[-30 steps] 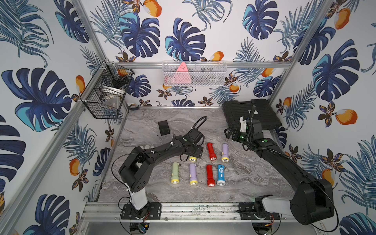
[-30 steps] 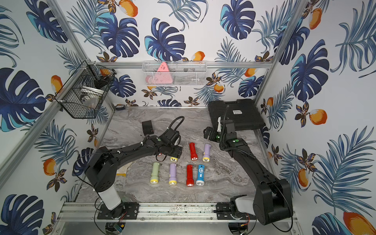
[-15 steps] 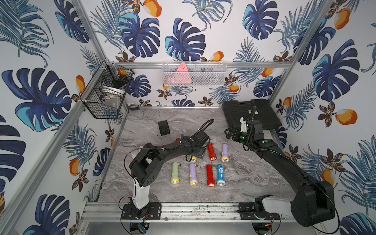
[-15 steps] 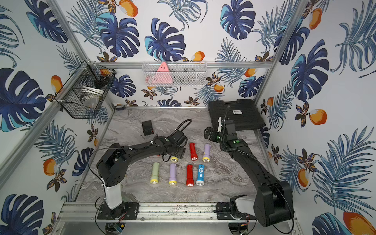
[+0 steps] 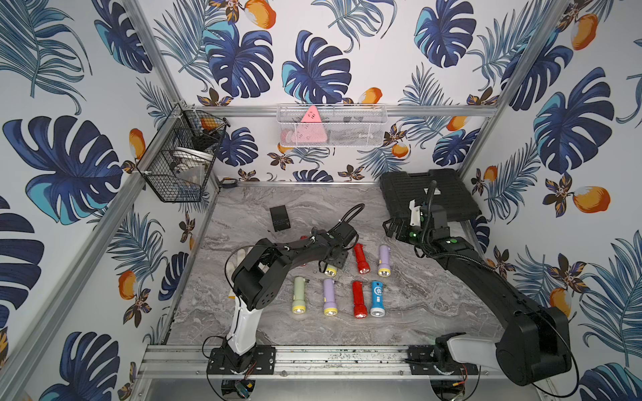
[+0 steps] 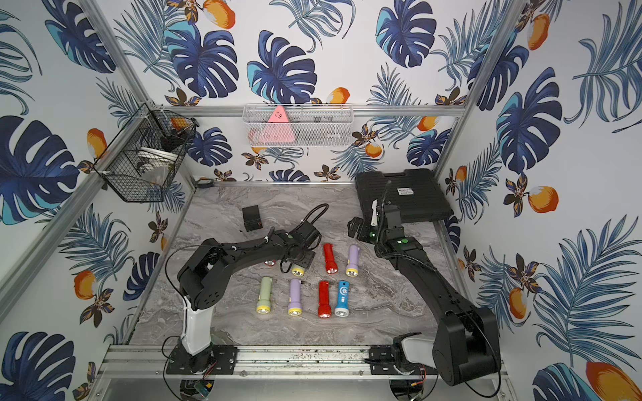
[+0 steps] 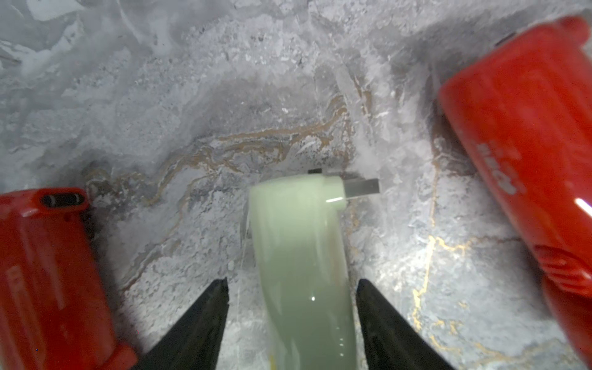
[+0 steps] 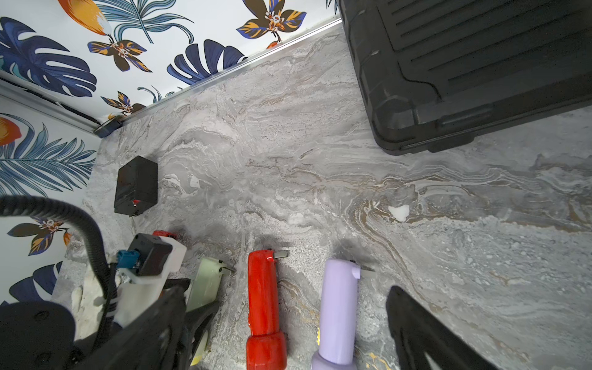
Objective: Close the plug at the bottom of the flashlight
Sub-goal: Pick up the flashlight from the center of the board.
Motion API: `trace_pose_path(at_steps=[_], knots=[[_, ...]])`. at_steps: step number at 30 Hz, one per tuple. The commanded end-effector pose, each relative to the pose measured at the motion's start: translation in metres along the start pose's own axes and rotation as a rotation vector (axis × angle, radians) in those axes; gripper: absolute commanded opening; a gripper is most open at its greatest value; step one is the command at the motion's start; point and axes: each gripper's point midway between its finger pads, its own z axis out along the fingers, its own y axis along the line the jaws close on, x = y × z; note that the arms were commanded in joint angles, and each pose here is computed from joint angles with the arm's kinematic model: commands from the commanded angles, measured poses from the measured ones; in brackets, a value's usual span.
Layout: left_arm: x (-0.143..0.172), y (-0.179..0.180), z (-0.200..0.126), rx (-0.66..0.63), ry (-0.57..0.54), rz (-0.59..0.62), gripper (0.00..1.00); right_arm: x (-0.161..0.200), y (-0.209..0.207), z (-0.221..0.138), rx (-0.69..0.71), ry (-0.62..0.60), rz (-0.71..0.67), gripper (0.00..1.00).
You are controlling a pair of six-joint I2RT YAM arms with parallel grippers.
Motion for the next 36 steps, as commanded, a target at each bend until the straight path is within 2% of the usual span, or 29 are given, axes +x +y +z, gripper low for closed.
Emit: trace_pose_path(at_steps=[1,10,15,20,24,28,36], knots=[[0.002,0.000,0.005,0.005,0.008,0.011,0.66,0.001,-0.001,0.001,0.008,0.003,-0.015,1.00],[0.011,-0.001,0.019,0.015,0.035,0.007,0.59,0.000,-0.002,0.000,0.017,0.002,-0.017,1.00],[0.012,-0.003,0.019,0.031,0.041,0.011,0.40,-0.001,-0.003,-0.001,0.024,-0.004,-0.018,1.00],[-0.003,-0.002,0.008,0.034,-0.001,0.020,0.24,-0.001,-0.005,-0.001,0.033,-0.003,-0.020,1.00],[-0.029,-0.001,-0.015,0.042,-0.077,0.022,0.15,-0.002,-0.006,-0.001,0.041,-0.003,-0.023,1.00],[-0.061,-0.001,-0.050,0.077,-0.193,0.018,0.00,-0.009,-0.007,-0.004,0.057,-0.019,-0.025,1.00],[-0.109,-0.013,-0.135,0.227,-0.509,0.077,0.00,-0.027,-0.017,-0.005,0.124,-0.060,-0.010,1.00]])
